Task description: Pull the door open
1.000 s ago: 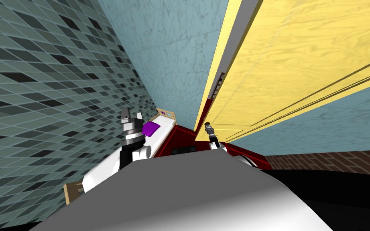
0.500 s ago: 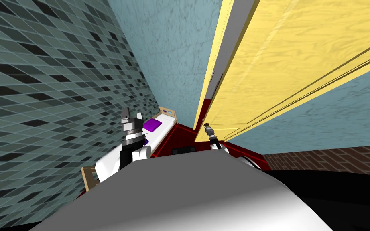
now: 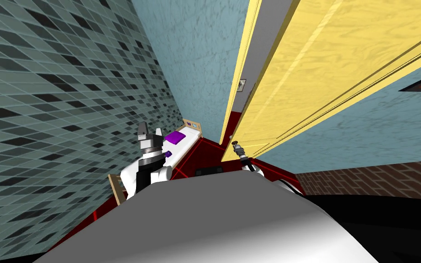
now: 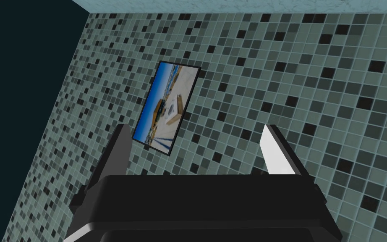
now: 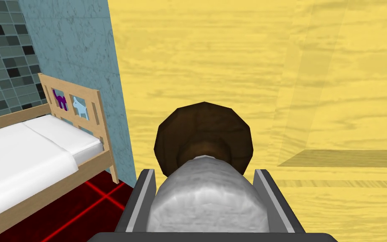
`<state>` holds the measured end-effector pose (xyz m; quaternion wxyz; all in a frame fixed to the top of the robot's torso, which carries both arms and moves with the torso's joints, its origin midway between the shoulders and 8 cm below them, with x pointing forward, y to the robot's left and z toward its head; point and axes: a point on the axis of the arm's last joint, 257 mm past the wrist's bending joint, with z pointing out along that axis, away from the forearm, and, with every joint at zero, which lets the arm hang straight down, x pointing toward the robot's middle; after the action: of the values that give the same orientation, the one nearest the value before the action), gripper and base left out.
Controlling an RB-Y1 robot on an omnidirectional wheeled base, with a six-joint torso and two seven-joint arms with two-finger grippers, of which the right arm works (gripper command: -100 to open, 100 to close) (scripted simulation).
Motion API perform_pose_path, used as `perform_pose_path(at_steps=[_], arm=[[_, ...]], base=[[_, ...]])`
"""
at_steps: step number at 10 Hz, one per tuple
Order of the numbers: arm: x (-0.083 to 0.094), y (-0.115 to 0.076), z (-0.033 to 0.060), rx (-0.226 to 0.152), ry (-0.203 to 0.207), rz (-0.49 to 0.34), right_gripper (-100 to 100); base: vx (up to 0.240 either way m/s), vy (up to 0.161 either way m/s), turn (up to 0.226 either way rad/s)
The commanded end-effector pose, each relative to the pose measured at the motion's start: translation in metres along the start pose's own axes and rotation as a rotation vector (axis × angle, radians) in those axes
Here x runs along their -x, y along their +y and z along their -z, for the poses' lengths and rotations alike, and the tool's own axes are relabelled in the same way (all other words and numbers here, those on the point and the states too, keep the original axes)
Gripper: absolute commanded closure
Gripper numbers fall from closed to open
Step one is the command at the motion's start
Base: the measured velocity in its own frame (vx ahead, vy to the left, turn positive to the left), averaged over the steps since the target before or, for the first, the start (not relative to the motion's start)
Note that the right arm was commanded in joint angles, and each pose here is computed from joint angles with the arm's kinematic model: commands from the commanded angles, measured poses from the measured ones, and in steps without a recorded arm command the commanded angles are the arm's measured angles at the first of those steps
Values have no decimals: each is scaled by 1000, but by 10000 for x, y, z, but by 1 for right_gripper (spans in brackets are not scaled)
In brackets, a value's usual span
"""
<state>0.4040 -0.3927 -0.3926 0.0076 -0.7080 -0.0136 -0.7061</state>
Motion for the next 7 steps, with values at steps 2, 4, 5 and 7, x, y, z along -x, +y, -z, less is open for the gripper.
perform_pose_path(at_steps=[2,4,5,7], arm=[[-8,-96,100,-56,3,-7,100],[26,-50,152,-58,-3,-5,100],[23,-43,185,-65,-2,-5,100],[16,-27,263,-83,0,-5,100]], base=[[-229,-89,74],[-120,-53,78],[-227,-101,206],[-213,-75,143]])
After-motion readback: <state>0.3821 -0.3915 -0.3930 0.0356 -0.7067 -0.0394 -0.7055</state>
